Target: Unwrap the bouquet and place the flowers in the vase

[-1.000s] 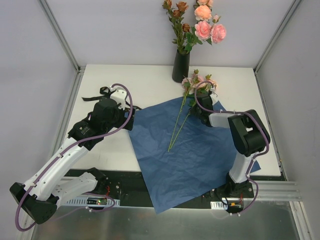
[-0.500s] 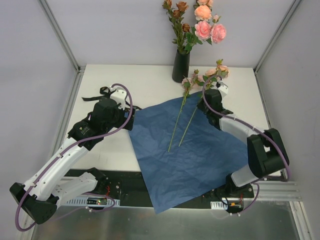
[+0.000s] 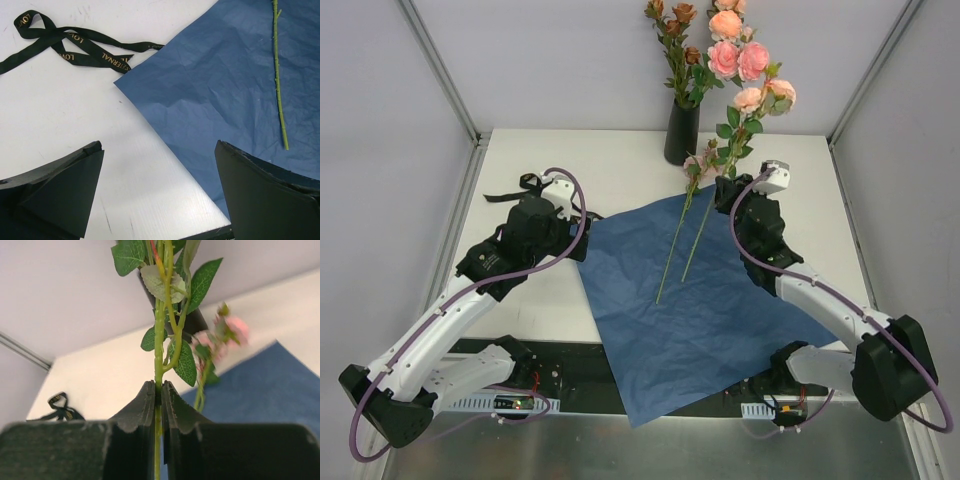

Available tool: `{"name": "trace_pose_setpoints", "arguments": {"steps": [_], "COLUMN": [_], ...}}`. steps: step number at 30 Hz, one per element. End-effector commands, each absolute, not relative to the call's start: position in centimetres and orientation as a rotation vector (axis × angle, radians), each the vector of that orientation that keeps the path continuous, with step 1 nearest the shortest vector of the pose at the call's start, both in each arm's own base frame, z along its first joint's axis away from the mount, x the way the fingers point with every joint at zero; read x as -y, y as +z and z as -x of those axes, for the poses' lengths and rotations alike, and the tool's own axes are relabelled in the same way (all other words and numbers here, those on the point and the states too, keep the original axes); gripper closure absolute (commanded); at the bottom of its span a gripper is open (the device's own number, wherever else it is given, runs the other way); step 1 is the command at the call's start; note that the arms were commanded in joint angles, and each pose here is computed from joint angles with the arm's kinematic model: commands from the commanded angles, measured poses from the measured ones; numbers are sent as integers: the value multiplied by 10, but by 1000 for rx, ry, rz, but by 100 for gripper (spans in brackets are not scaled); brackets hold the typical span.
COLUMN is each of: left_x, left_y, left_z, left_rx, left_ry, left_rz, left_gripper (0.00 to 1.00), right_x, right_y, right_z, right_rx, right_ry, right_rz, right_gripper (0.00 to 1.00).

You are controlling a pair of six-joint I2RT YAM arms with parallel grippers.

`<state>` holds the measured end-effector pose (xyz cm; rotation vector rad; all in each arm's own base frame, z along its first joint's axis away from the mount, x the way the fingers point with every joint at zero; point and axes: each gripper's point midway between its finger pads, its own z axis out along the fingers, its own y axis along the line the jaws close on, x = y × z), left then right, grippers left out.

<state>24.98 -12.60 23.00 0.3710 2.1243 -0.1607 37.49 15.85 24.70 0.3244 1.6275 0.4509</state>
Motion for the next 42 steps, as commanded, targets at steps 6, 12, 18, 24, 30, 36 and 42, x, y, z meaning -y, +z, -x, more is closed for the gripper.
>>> {"name": "trace_pose_setpoints", "arguments": {"steps": [6,12,18,24,30,36,42], "left_x": [129,131,131,132,134,133,134], "left_y": [246,248,251,252,253,256,256], "left_z": [-249,-247,-246,-245,-244,-244,-244], "left_rx": [-2059,-2054,-2045,-2042,-2041,-2032,-2033], "left_ry": [-191,-210,-218,-232,-242,-242,-246], "left_rz": [-377,-380,-377,-383,-386,-386,-386], "left_gripper": [1,1,1,1,1,1,1], "right_x": [-197,-226,-245,-249,-246,-242,-240], "right_y": [413,465,490,512,533,545,542], "right_z": [-371,-389,-413,-445,-478,-507,-537], "right_rx": [-1010,-855,-708,-593,-535,-518,-535], "right_ry": [534,518,426,343,333,305,281], "right_rz": [28,131,196,205,206,218,229], "right_gripper": [100,100,100,100,100,100,100]}}
